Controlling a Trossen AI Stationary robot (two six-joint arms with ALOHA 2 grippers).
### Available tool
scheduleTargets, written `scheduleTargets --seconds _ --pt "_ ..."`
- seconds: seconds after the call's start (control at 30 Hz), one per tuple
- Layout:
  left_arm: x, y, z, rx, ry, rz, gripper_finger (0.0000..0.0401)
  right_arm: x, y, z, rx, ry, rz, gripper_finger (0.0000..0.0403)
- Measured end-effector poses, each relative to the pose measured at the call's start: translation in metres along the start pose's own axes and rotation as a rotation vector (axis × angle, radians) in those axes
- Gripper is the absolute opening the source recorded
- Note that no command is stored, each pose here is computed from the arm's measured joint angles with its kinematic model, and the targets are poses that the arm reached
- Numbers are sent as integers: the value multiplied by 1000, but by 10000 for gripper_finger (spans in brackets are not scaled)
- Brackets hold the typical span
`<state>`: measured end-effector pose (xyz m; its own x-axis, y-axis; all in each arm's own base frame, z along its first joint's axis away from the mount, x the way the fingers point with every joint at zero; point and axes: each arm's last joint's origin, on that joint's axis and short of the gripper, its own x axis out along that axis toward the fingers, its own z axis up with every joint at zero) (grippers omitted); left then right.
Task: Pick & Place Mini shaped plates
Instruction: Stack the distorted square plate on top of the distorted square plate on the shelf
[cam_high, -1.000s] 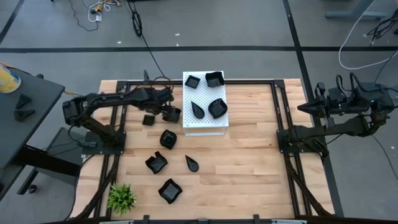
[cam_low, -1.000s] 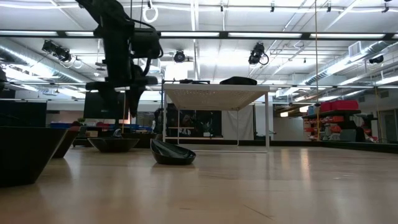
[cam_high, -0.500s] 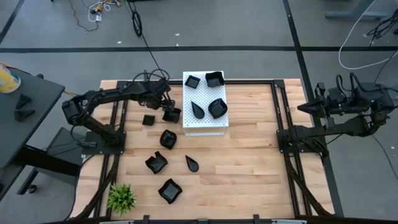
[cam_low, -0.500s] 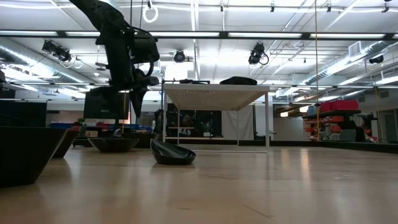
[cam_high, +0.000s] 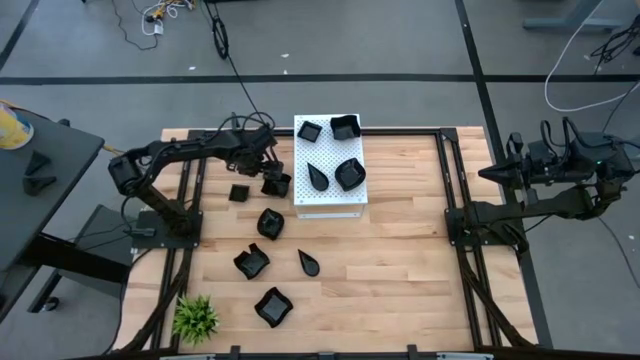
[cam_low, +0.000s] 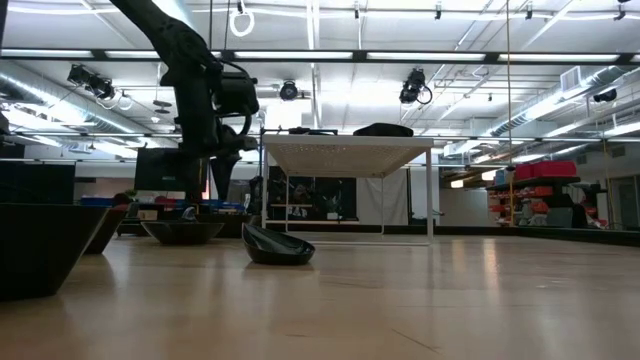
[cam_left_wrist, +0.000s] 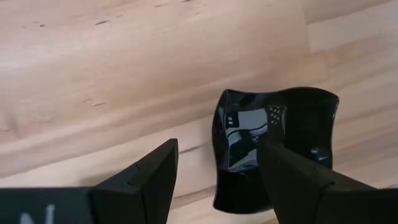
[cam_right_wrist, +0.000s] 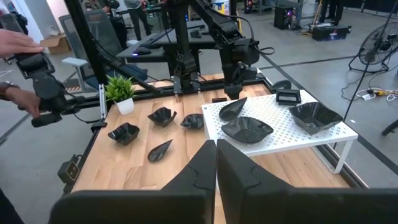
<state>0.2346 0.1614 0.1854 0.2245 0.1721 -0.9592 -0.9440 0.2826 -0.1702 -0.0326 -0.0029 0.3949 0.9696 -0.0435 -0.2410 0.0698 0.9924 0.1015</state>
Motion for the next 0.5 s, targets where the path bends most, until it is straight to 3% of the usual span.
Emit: scheduleTargets --seconds 0.5 --pt "3 8 8 -6 18 -25 222 0 0 0 0 1 0 19"
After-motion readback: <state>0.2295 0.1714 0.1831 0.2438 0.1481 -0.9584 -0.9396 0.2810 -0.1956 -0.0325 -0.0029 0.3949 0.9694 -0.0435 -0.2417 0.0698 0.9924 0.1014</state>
